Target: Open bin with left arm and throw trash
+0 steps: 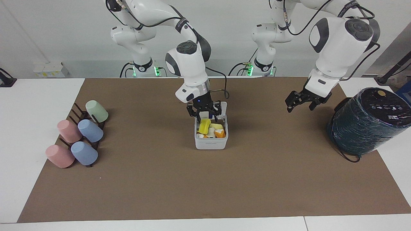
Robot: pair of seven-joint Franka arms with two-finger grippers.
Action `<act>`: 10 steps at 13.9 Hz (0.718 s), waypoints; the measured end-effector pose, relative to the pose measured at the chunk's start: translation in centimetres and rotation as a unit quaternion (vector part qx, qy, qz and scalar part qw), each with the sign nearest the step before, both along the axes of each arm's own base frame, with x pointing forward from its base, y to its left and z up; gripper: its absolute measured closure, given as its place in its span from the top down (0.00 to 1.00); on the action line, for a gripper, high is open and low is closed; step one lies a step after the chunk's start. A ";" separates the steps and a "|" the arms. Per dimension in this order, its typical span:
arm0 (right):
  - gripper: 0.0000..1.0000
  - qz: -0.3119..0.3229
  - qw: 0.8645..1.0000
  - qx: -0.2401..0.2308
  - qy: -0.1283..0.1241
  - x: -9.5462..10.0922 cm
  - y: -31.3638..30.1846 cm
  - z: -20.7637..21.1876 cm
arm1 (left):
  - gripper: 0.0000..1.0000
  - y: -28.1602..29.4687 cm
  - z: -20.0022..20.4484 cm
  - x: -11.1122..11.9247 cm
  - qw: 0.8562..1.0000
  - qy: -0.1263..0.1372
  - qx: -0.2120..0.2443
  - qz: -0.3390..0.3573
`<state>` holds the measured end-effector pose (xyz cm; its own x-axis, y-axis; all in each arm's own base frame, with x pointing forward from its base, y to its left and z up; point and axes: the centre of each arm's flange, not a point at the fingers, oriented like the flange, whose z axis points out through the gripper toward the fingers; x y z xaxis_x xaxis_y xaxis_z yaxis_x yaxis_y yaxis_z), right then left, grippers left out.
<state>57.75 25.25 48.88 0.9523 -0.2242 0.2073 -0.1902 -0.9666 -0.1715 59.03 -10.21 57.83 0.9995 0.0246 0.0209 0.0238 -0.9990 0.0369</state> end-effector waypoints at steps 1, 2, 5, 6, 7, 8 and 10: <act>1.00 -0.001 1.000 -0.009 0.003 0.1 -2.0 0.9 | 1.00 -0.2 0.0 0.0 1.000 0.000 0.000 -0.002; 1.00 -0.001 1.000 -0.018 0.007 0.1 -4.0 1.9 | 1.00 -0.4 0.0 -0.1 1.000 0.000 0.000 -0.003; 1.00 0.004 0.999 -0.042 0.018 -0.3 -9.2 4.6 | 1.00 -0.5 0.0 -0.1 1.000 0.000 0.000 -0.004; 1.00 0.011 0.998 -0.050 0.024 -0.7 -10.6 5.4 | 1.00 -0.5 0.0 -0.1 1.000 0.000 0.000 -0.004; 1.00 0.017 0.998 -0.059 0.033 -1.2 -12.0 6.1 | 1.00 -0.5 0.0 -0.1 1.000 0.000 0.000 -0.004; 1.00 0.024 0.997 -0.066 0.042 -1.6 -13.1 7.0 | 1.00 -0.5 0.0 -0.1 1.000 0.000 0.000 -0.004; 1.00 0.037 0.995 -0.074 0.056 -2.0 -14.5 9.4 | 1.00 -0.5 0.0 -0.1 1.000 0.000 0.000 -0.004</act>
<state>55.74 10.76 58.28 0.9839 -0.1276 0.1250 -0.1276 -0.9918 -0.0082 58.94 -10.71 57.83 0.9997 0.0159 0.0207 0.0151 -0.9992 0.0374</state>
